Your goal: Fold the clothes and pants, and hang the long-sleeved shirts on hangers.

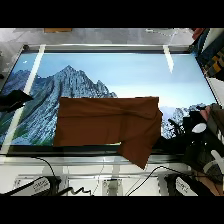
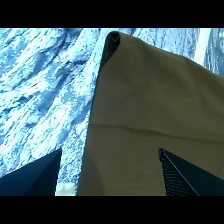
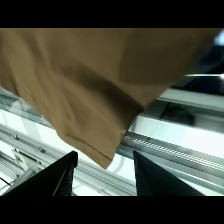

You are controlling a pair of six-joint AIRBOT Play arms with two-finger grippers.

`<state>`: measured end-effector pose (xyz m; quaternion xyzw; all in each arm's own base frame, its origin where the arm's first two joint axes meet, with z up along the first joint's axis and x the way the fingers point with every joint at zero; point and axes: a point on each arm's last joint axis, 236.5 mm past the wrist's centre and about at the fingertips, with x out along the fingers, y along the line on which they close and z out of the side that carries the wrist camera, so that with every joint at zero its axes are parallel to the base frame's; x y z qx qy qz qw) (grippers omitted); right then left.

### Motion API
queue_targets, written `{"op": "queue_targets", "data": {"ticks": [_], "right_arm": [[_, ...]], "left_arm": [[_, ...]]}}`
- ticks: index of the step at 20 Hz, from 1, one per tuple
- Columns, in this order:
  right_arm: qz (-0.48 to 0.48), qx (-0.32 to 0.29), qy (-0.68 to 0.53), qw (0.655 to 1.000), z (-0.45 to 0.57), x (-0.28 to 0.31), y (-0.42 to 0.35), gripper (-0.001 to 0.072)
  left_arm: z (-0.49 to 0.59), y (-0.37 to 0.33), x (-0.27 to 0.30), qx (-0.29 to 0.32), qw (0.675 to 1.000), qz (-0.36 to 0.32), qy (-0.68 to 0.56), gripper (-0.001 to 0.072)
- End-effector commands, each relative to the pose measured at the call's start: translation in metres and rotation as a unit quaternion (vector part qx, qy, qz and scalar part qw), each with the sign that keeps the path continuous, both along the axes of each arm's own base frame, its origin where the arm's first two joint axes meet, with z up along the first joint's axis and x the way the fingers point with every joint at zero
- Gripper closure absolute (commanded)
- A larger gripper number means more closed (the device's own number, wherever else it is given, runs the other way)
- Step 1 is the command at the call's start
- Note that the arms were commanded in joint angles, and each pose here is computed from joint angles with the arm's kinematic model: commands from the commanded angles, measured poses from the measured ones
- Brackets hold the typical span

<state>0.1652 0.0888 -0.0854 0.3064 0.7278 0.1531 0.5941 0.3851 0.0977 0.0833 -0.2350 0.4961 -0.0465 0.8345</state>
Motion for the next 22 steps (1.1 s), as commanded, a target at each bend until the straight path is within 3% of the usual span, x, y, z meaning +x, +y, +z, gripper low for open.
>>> {"op": "queue_targets", "data": {"ticks": [1, 6, 7, 8, 12, 13, 15, 18, 21, 22], "right_arm": [[-0.043, 0.000, 0.019, 0.999, -0.024, -0.016, 0.009, 0.0305], [-0.108, 0.001, -0.065, 0.992, -0.026, 0.033, 0.007, 0.0333], [-0.105, 0.009, -0.075, 0.992, -0.023, 0.036, 0.009, 0.0393], [-0.096, 0.012, -0.082, 0.992, -0.022, 0.036, 0.011, 0.0406], [-0.072, 0.023, -0.088, 0.993, -0.019, 0.030, 0.015, 0.0406], [-0.060, 0.036, -0.078, 0.994, -0.015, 0.024, 0.020, 0.0406], [-0.026, 0.062, -0.074, 0.995, -0.008, 0.011, 0.029, 0.0407], [-0.022, 0.067, -0.071, 0.995, -0.006, 0.009, 0.031, 0.0421], [-0.022, 0.067, -0.071, 0.995, -0.006, 0.009, 0.031, 0.0686], [-0.023, 0.066, -0.072, 0.995, -0.006, 0.009, 0.031, 0.0701]], "left_arm": [[0.000, -0.005, 0.001, 0.004, 1.000, -0.007, 0.001, 0.0020], [-0.002, -0.003, 0.000, 0.007, 1.000, -0.007, 0.004, 0.0021], [-0.005, 0.001, -0.002, 0.016, 1.000, -0.006, 0.010, 0.0021], [-0.008, 0.005, -0.005, 0.025, 1.000, -0.005, 0.017, 0.0022], [-0.043, 0.024, -0.037, 0.073, 0.993, -0.013, 0.093, 0.0023], [-0.057, 0.028, -0.049, 0.084, 0.989, -0.015, 0.118, 0.0055], [-0.083, 0.027, -0.070, 0.080, 0.984, -0.019, 0.157, 0.0244], [-0.117, 0.018, -0.103, 0.056, 0.976, -0.033, 0.206, 0.0244], [-0.146, 0.002, -0.135, 0.026, 0.968, -0.050, 0.246, 0.0244], [-0.155, -0.003, -0.145, 0.019, 0.965, -0.058, 0.256, 0.0244]]}}
